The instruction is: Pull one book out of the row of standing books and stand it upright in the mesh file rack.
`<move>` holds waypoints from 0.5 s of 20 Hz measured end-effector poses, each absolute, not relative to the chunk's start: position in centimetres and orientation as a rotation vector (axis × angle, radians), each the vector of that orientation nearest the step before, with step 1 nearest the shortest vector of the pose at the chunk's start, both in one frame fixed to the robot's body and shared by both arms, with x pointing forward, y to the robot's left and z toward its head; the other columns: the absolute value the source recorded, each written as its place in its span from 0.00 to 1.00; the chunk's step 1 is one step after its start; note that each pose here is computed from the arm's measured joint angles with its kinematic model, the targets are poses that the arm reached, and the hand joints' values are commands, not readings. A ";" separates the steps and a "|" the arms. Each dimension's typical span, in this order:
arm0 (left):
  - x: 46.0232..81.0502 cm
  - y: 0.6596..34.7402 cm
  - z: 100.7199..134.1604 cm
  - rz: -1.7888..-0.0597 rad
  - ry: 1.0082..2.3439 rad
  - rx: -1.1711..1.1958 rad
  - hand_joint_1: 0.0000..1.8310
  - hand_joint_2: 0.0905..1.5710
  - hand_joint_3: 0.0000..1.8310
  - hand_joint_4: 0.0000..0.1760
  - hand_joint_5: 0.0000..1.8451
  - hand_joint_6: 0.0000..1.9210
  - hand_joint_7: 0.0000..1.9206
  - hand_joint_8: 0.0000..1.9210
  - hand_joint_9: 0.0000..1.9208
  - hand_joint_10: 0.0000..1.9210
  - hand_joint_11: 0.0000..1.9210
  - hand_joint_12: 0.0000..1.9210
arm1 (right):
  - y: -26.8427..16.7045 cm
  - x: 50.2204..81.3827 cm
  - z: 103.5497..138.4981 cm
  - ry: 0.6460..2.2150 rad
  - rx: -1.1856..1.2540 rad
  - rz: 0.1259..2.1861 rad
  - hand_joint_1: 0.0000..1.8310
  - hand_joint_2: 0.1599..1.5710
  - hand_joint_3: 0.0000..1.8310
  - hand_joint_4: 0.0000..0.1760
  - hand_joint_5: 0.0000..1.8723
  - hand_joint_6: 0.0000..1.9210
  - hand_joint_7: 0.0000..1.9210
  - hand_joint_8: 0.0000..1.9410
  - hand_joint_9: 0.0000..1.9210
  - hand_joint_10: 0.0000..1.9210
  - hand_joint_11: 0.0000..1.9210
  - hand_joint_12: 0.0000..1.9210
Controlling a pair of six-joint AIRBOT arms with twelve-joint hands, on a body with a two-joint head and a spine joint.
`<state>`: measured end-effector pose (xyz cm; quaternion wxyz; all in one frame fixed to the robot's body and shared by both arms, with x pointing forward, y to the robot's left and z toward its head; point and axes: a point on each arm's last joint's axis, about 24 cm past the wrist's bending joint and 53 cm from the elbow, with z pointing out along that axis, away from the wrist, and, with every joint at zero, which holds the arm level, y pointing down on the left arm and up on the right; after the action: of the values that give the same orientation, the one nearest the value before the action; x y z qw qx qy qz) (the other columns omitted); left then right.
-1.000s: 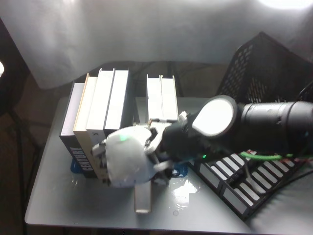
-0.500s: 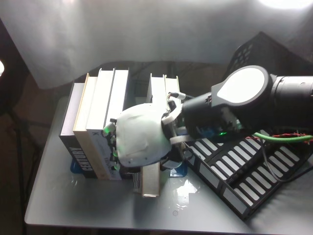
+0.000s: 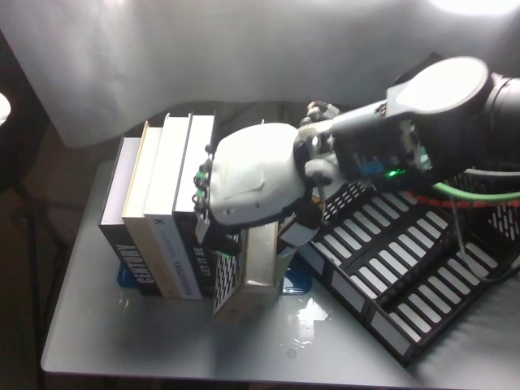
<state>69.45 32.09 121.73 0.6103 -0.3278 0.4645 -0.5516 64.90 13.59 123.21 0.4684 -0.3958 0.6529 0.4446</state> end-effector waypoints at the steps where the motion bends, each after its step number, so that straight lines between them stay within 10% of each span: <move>1: 69.5 32.0 121.8 -1.276 1.070 -0.757 0.00 0.86 0.00 0.23 0.00 0.00 0.00 0.00 0.00 0.00 0.00 0.00 | 13.3 64.9 123.5 1.607 -0.963 1.103 0.63 0.78 0.00 0.00 0.41 0.65 0.37 0.81 0.28 0.88 0.23 1.00; 8: 69.5 31.7 122.0 -1.285 1.069 -0.748 0.00 0.87 0.00 0.20 0.00 0.00 0.00 0.00 0.00 0.00 0.00 0.00 | 11.9 65.2 126.4 1.599 -0.938 1.144 0.72 0.78 0.00 0.00 0.37 0.66 0.38 0.75 0.35 0.89 0.27 1.00; 9: 69.5 31.7 122.1 -1.287 1.069 -0.749 0.00 0.87 0.00 0.17 0.00 0.00 0.00 0.00 0.00 0.00 0.00 0.00 | 11.9 65.1 126.8 1.592 -0.945 1.142 0.67 0.78 0.00 0.00 0.37 0.63 0.39 0.83 0.44 0.97 0.43 1.00; 10: 69.6 31.6 122.2 -1.289 1.066 -0.745 0.00 0.86 0.00 0.17 0.00 0.00 0.00 0.00 0.00 0.00 0.00 0.00 | 11.9 65.2 127.4 1.587 -0.939 1.148 0.62 0.80 0.01 0.00 0.38 0.70 0.33 0.85 0.26 0.93 0.22 1.00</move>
<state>69.56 31.62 122.22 0.6093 -0.3226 0.4618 -0.5581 65.23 11.86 127.43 0.4661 -0.3823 0.6464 0.4677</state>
